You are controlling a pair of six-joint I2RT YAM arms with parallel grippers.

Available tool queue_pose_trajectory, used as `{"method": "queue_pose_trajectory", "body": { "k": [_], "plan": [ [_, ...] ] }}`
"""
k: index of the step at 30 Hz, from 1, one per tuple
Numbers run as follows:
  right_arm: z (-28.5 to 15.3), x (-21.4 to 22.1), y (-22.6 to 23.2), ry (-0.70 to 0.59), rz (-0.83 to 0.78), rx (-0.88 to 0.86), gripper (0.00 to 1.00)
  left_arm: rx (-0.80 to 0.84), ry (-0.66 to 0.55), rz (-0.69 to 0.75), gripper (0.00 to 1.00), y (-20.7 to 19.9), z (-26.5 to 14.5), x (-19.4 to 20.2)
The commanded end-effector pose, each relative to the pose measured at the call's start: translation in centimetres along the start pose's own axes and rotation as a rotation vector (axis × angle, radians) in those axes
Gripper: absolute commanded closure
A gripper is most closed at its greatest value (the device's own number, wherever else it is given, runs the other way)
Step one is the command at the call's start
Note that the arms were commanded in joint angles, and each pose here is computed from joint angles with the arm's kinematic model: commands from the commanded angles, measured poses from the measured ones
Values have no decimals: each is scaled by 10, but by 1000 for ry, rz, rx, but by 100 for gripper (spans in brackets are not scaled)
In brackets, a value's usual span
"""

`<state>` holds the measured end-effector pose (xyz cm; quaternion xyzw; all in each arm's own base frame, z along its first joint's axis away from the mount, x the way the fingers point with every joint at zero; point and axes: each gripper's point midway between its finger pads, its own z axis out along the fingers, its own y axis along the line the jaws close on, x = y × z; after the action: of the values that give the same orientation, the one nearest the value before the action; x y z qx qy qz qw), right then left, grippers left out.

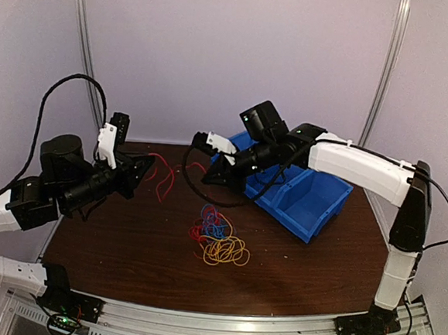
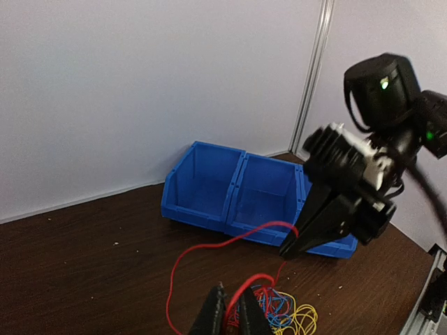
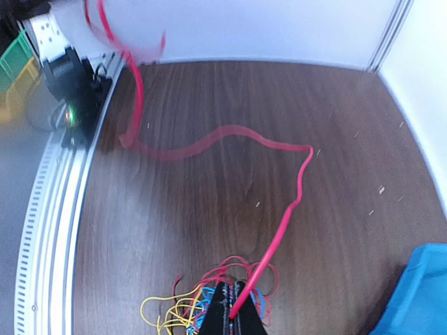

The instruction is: Untangle the cables

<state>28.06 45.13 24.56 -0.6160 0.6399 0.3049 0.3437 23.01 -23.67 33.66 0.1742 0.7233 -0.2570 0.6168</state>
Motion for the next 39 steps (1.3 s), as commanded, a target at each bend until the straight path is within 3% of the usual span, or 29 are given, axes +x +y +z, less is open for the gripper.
{"method": "queue_pose_trajectory", "body": {
  "k": [1, 5, 9, 12, 21, 24, 28, 32, 39],
  "plan": [
    [-73, -80, 5, -178, -87, 72, 100, -26, -17, 0, 89, 6, 6, 8],
    [-104, -104, 9, -249, -131, 110, 100, -57, 24, 25, 81, 13, 8, 30],
    [-96, -94, 12, -231, -109, 81, 100, -30, 56, 24, 48, 10, 12, 53],
    [-80, -78, 13, -208, -63, 48, 100, 16, 79, 19, 41, 5, 15, 74],
    [-13, 3, 6, -41, 95, -7, 100, 60, 79, -81, 41, 6, 12, 114],
    [-13, 2, 6, -51, 96, -3, 100, 120, 74, -101, 45, -4, 10, 117],
    [-16, -3, 3, -56, 96, 16, 100, 333, 0, -116, 55, -39, 2, 105],
    [-21, -10, 1, -68, 94, 32, 100, 404, -82, -122, 53, -56, -2, 96],
    [-28, -16, -1, -81, 92, 53, 100, 351, -79, -50, 45, -67, 40, 111]
  ]
}}
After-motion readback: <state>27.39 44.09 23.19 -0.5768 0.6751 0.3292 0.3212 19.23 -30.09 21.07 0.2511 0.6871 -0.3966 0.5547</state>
